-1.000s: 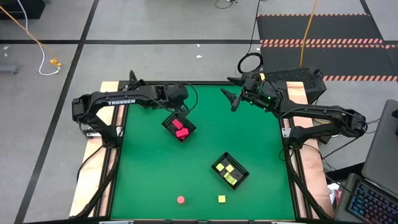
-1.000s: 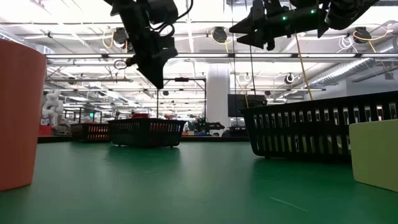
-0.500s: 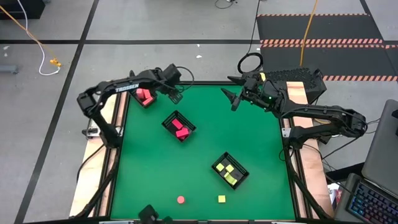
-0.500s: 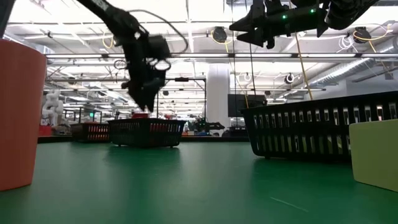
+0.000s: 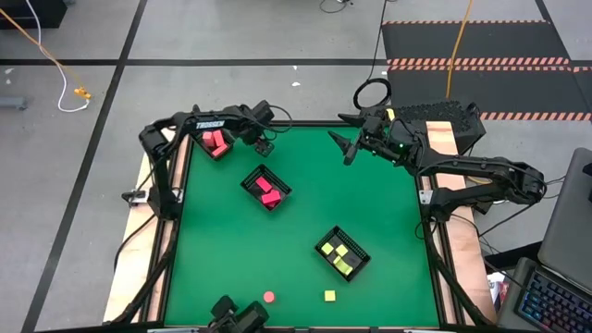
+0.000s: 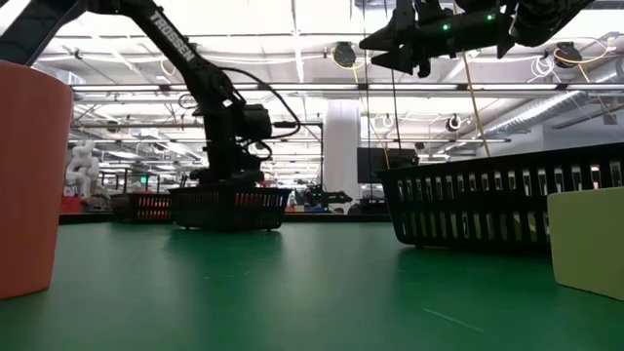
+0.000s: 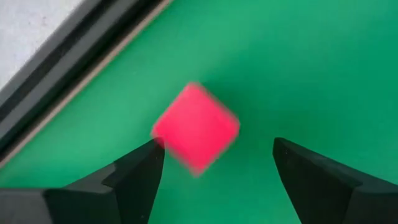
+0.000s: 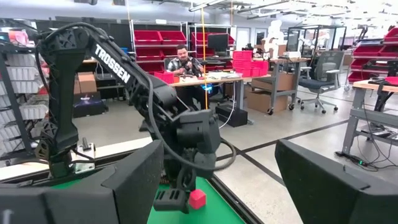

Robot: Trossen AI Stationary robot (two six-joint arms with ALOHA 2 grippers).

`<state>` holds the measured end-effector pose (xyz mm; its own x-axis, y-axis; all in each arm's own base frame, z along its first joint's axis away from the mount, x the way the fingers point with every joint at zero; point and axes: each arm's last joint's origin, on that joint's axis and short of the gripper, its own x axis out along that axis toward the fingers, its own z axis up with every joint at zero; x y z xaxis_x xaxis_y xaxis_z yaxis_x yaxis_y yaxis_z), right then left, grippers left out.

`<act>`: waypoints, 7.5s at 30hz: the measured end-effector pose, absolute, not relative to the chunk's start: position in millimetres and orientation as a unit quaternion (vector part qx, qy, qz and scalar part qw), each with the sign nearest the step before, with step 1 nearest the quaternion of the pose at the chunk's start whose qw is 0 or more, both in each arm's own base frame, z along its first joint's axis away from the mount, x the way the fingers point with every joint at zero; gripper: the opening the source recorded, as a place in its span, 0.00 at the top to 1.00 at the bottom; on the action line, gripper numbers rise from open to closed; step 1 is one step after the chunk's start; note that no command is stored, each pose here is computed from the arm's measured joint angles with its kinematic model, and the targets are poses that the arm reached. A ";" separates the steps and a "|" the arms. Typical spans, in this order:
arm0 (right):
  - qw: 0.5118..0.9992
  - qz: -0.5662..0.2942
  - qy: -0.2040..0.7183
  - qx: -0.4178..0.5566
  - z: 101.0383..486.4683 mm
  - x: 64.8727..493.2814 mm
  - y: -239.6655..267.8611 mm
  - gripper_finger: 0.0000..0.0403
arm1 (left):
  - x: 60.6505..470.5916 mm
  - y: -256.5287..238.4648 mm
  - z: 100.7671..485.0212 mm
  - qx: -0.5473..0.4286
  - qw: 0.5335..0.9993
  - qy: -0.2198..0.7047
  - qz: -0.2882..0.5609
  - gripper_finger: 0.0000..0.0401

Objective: Sort & place blocks by color
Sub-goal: Put the red block into the middle black bin, then put the light orange block into the top black bin

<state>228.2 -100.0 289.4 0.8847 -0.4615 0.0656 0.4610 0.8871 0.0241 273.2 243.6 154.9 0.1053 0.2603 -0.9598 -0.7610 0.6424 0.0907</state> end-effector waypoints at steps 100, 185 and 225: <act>0.970 -0.243 -0.007 0.019 285.5 224.3 -101.7 0.25 | 295.3 -69.8 251.0 -0.134 0.813 0.563 0.068 0.03; 0.985 -0.079 0.095 0.119 270.0 236.4 -15.7 0.25 | 307.4 -162.9 187.3 -0.089 0.946 0.301 0.084 0.68; 0.986 -0.078 0.097 0.108 270.1 236.1 -15.8 0.25 | 177.0 161.4 217.1 -0.177 0.605 0.618 0.470 0.68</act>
